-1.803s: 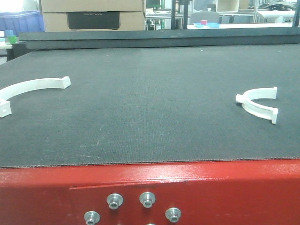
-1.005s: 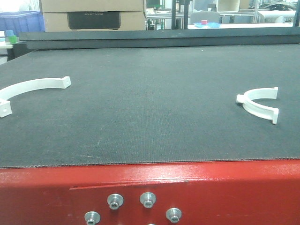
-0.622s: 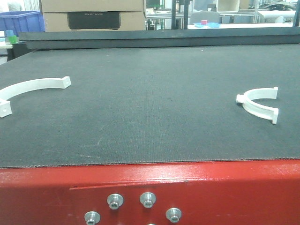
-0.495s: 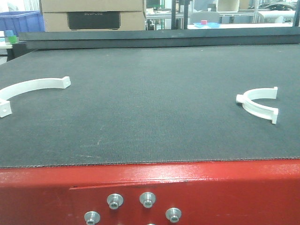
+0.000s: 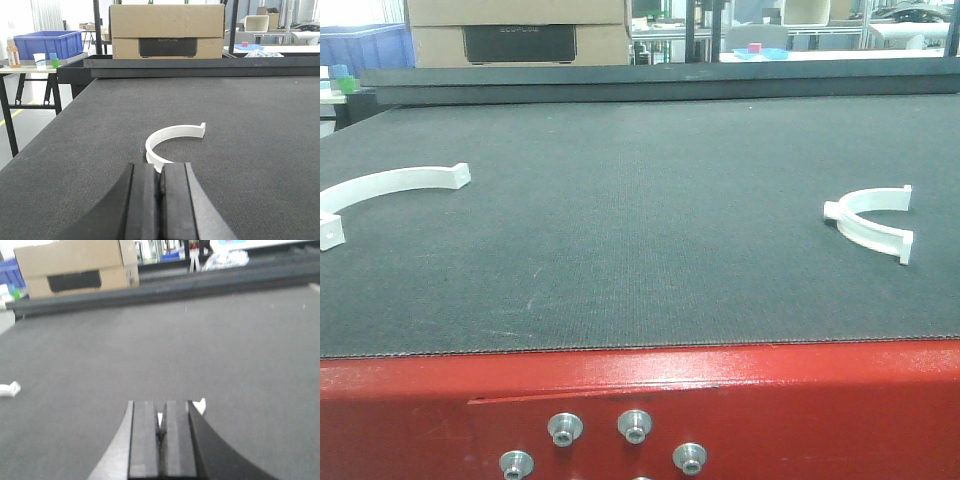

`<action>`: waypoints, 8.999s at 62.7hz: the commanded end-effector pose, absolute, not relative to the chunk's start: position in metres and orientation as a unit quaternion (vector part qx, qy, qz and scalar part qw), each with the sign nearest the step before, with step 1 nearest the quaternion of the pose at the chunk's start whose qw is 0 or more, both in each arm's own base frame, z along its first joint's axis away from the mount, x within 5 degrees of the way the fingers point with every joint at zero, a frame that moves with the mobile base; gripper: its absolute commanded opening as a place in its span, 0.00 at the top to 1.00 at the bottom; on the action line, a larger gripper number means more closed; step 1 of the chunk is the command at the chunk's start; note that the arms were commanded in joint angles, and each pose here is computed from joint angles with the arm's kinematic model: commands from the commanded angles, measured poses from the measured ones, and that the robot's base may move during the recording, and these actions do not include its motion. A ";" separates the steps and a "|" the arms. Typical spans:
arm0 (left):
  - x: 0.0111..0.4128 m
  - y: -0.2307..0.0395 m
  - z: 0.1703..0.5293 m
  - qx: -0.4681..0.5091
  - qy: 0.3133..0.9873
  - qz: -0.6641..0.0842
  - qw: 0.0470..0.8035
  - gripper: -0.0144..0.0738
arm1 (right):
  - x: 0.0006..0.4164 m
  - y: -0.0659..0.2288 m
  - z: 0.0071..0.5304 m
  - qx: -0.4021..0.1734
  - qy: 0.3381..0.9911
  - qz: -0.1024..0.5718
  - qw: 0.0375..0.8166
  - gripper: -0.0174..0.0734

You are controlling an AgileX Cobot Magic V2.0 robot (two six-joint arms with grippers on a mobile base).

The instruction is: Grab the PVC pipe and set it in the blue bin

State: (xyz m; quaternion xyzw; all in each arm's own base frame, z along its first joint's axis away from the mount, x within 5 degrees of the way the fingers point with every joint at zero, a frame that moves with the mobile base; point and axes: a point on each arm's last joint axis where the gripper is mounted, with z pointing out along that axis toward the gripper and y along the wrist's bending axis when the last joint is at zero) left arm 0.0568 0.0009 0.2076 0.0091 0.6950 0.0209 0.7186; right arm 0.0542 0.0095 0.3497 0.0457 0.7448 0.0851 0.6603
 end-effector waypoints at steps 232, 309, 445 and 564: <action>0.333 0.006 0.310 0.013 0.846 0.017 0.533 0.82 | 0.328 0.024 0.242 -0.011 0.937 0.089 0.338 0.62; 0.343 0.006 0.299 0.016 0.844 0.020 0.535 0.52 | 0.340 0.035 0.198 -0.077 0.955 0.053 0.280 0.55; 0.381 0.013 0.216 -0.030 0.922 -0.007 0.387 0.52 | 0.309 0.043 0.329 -0.097 0.907 0.085 0.400 0.99; 0.386 0.014 0.218 -0.031 0.910 -0.005 0.413 0.96 | 0.297 0.041 0.355 -0.091 0.880 0.080 0.459 0.99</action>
